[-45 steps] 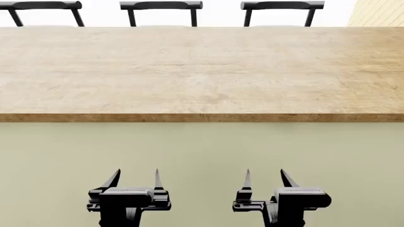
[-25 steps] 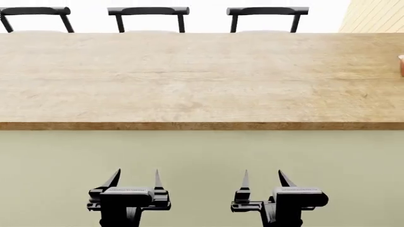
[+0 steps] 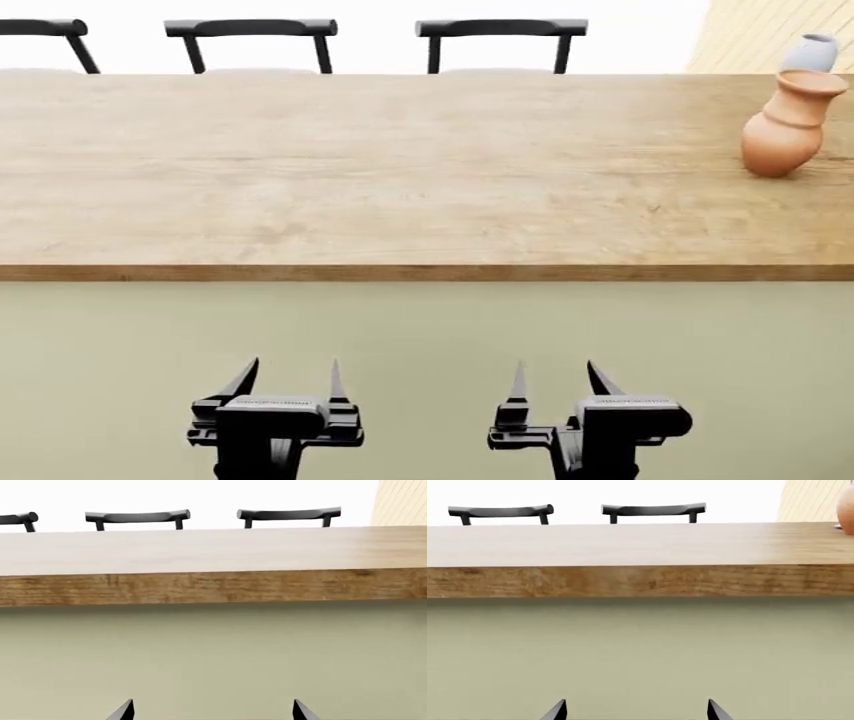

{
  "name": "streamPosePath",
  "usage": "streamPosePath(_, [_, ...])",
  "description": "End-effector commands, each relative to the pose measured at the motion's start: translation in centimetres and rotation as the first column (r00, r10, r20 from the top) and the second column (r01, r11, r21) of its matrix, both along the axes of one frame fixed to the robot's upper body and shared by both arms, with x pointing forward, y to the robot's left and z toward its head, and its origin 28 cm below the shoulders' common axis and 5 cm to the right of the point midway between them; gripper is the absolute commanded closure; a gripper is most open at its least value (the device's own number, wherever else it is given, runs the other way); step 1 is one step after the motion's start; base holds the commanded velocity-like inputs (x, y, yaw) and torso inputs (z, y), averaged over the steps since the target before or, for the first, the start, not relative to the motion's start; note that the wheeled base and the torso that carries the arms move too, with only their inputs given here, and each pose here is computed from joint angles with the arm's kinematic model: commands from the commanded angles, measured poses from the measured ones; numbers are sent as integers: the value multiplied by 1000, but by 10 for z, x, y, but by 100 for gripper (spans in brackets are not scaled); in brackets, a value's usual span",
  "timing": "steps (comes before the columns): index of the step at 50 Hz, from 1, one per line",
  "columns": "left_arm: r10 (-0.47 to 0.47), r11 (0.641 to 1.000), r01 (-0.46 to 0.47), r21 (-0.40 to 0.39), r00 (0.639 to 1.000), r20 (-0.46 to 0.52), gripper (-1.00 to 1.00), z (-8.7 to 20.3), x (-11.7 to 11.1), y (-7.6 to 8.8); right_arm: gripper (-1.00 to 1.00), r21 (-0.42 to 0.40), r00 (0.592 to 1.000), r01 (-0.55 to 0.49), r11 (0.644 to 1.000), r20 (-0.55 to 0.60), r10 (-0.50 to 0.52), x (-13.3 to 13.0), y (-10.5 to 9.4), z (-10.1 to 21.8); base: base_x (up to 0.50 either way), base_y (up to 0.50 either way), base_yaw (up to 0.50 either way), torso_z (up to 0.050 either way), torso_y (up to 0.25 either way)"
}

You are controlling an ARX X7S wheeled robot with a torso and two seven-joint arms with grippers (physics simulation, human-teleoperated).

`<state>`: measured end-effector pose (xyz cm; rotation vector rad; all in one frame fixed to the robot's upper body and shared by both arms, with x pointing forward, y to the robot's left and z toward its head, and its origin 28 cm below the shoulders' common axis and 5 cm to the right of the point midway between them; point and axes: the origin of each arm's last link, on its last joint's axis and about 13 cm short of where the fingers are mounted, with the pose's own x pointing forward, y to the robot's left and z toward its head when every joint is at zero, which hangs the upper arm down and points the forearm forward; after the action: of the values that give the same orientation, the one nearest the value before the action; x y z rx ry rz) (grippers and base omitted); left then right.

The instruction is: Pick the jug and wine glass and place them in the sink. Then turn on the water.

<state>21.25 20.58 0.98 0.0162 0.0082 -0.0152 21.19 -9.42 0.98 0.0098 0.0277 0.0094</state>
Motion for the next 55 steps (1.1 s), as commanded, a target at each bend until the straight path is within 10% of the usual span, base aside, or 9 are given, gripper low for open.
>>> streamPosePath(1, [-4,1000,4,2,1000,-5,-100,1,-1,0,-100,2,1000,0,1000,-4,0,0,0,-1,0,-500,0,50,0])
streamPosePath(55, [-19,1000,19,1,1000,-15,-100,3,-3,-2,-100,3,1000,5,1000,-8,-5,1,-1,-1,0,-500,0,50,0])
